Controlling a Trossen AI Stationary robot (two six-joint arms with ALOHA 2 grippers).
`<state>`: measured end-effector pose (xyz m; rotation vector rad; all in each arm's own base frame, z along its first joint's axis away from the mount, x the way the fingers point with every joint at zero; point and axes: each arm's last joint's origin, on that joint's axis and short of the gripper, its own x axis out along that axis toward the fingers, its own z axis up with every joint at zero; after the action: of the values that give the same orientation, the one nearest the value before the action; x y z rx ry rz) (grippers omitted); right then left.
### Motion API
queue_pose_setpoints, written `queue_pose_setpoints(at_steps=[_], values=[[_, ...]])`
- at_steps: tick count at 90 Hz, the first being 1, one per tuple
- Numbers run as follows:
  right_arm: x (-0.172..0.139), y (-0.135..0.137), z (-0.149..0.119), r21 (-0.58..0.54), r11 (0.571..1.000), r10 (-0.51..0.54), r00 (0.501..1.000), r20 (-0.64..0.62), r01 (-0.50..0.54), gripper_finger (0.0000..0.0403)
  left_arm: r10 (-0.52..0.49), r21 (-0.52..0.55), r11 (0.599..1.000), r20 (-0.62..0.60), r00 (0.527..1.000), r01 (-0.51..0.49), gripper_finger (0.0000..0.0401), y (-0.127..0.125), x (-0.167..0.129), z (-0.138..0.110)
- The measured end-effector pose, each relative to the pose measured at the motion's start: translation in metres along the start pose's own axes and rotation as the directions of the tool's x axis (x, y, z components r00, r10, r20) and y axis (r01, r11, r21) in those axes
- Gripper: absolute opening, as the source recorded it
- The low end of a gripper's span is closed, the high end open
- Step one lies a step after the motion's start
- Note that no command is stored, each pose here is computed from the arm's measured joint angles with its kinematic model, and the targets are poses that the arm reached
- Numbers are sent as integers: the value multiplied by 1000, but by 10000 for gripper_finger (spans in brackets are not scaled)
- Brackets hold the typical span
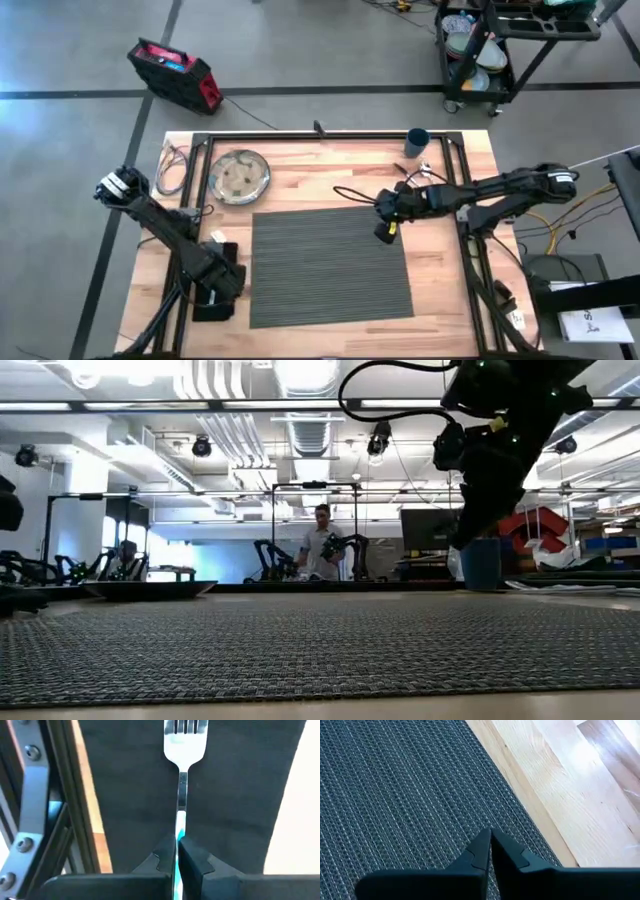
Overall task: Set table place
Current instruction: Put the white and blue patterned fork on the black napkin, then put the white and blue patterned knife on the dark blue table mat
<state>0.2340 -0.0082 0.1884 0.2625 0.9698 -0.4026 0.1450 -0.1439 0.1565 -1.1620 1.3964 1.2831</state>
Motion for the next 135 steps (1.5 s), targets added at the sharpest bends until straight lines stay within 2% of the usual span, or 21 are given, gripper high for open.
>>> queue_pose_setpoints(at_steps=[19,111,135], values=[[0,0,0,-3,1000,0,1000,0,0,0,30,12,999,-4,1000,-30,10,2,0,0],[0,0,0,-11,1000,1,1000,3,-1,0,-31,79,996,-28,999,34,115,-4,-13,-7],[0,0,0,-11,1000,2,1000,4,-2,0,-52,133,989,-43,998,58,138,-7,-20,-11]])
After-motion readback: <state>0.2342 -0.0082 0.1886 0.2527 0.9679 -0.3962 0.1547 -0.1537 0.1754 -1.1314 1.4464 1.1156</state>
